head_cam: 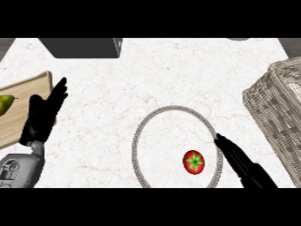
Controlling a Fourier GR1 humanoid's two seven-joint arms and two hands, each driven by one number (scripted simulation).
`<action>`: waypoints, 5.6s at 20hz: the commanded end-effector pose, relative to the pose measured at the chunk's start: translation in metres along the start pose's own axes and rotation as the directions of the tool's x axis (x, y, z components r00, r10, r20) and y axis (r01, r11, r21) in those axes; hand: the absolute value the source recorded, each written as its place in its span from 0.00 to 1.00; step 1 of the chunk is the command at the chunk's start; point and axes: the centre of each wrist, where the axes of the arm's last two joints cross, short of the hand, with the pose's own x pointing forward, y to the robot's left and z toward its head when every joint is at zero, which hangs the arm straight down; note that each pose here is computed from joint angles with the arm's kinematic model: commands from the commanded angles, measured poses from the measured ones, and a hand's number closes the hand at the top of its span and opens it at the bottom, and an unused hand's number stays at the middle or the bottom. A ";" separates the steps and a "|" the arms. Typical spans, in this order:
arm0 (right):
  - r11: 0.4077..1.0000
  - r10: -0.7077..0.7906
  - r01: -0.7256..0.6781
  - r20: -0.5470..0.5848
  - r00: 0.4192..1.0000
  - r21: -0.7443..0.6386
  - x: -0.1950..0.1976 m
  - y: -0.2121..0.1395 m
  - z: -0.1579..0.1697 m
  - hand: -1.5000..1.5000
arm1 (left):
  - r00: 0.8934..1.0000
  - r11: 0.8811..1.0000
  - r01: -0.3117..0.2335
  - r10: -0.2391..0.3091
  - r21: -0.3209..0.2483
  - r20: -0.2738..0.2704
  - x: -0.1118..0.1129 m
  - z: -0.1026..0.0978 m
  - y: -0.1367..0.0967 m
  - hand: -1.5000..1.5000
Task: Pick the tomato from the placemat and place it in the basket
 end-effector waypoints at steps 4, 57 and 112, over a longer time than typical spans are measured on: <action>1.000 0.016 -0.016 0.011 1.000 -0.009 -0.026 0.000 -0.012 0.00 | 1.000 1.000 -0.006 0.006 -0.028 0.014 0.010 0.005 -0.013 0.50; 0.711 0.692 -0.670 -0.046 0.720 0.213 0.007 0.061 -0.051 1.00 | 1.000 1.000 -0.005 0.005 0.000 -0.002 -0.020 0.004 0.000 0.50; 0.808 0.380 -0.515 -0.415 0.827 -0.286 0.042 -0.340 -0.032 1.00 | 1.000 1.000 -0.006 0.006 -0.008 0.013 0.003 -0.013 0.010 0.50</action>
